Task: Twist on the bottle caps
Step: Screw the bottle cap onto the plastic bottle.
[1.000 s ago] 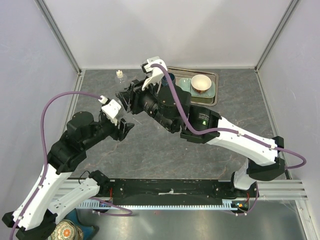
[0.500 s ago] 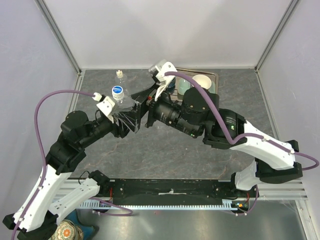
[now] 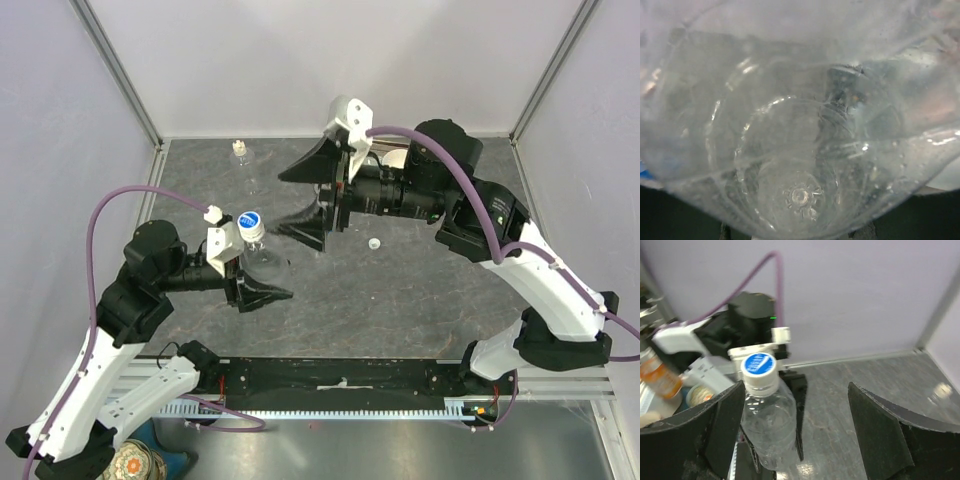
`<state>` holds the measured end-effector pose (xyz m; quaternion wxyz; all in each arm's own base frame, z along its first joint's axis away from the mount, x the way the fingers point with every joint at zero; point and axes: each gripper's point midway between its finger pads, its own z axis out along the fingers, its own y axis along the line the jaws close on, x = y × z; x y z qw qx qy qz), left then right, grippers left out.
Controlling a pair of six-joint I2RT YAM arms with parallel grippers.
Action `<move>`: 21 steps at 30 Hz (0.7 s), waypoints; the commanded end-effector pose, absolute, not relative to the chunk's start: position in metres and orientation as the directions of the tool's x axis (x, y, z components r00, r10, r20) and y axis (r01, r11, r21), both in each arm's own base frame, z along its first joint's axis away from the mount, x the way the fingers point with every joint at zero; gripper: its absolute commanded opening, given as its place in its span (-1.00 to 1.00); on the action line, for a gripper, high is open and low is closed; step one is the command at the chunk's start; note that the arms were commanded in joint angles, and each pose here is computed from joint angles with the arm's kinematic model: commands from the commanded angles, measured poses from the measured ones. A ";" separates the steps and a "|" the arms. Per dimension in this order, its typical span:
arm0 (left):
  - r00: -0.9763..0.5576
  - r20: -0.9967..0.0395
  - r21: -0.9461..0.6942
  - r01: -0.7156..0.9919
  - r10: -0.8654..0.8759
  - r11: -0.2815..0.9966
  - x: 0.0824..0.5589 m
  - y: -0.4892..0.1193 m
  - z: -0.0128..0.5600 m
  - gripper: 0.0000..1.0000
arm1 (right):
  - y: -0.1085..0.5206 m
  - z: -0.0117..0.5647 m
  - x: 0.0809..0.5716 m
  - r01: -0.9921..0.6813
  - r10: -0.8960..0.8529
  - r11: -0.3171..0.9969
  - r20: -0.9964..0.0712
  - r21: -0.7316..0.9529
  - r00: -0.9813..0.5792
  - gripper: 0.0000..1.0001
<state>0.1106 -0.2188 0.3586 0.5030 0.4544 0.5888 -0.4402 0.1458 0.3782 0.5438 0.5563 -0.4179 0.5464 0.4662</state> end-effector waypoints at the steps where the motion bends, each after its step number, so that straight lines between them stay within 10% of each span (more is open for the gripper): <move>1: -0.065 -0.996 -0.071 0.994 0.068 -0.085 0.065 -0.225 0.368 -0.96 | 0.373 0.567 0.082 -0.980 0.151 -0.150 -0.983 -0.129 0.106 0.81; 21: -0.062 -0.994 -0.071 0.991 0.085 -0.111 0.060 -0.223 0.361 -0.96 | 0.417 0.570 0.065 -0.893 0.186 -0.447 -0.982 -0.048 -0.040 0.71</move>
